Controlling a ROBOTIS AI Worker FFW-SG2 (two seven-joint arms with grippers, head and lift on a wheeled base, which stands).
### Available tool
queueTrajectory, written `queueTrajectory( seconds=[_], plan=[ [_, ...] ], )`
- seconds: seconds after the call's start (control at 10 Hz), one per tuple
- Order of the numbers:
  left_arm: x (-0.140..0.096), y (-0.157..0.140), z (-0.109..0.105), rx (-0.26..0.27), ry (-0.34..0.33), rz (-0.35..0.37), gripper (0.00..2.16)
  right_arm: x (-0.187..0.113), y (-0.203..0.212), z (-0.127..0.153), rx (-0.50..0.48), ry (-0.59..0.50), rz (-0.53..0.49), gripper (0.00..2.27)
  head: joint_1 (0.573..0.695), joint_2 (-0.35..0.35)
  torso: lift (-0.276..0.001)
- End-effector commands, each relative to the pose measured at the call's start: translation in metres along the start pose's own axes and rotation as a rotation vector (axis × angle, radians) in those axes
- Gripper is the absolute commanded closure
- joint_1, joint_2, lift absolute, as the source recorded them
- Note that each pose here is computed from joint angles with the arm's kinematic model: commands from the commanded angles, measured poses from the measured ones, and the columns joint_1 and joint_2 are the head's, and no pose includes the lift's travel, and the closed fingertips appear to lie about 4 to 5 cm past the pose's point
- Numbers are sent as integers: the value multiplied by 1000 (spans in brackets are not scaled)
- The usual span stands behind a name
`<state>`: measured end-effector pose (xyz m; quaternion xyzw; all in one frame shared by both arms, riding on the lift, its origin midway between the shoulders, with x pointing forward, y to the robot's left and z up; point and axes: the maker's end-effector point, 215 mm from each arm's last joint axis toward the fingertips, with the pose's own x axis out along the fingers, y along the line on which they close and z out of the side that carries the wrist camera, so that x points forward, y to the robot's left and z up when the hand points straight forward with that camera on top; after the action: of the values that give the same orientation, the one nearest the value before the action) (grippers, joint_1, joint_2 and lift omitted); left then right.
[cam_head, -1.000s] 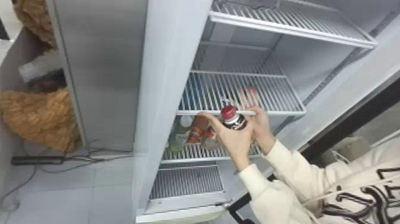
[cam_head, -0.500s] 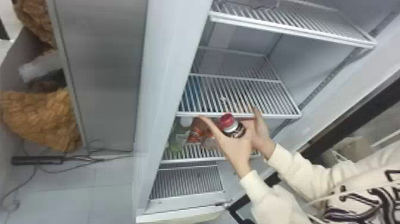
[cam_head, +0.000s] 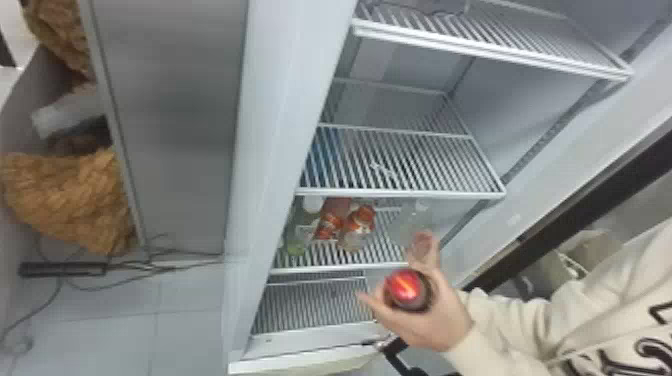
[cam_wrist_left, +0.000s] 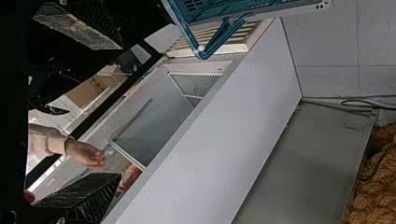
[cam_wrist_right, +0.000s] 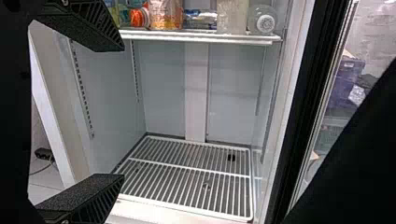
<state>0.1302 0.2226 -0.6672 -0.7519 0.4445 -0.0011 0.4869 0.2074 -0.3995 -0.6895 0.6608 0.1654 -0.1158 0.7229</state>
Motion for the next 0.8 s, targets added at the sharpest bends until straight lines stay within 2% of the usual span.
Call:
queueTrajectory(
  seconds=[0.0,0.7],
  plan=[
    [0,0,0,0,0,0,-2,0,0,0,0,0,0,-2,695,-350,0],
    [0,0,0,0,0,0,-2,0,0,0,0,0,0,-2,695,-350,0]
  ],
)
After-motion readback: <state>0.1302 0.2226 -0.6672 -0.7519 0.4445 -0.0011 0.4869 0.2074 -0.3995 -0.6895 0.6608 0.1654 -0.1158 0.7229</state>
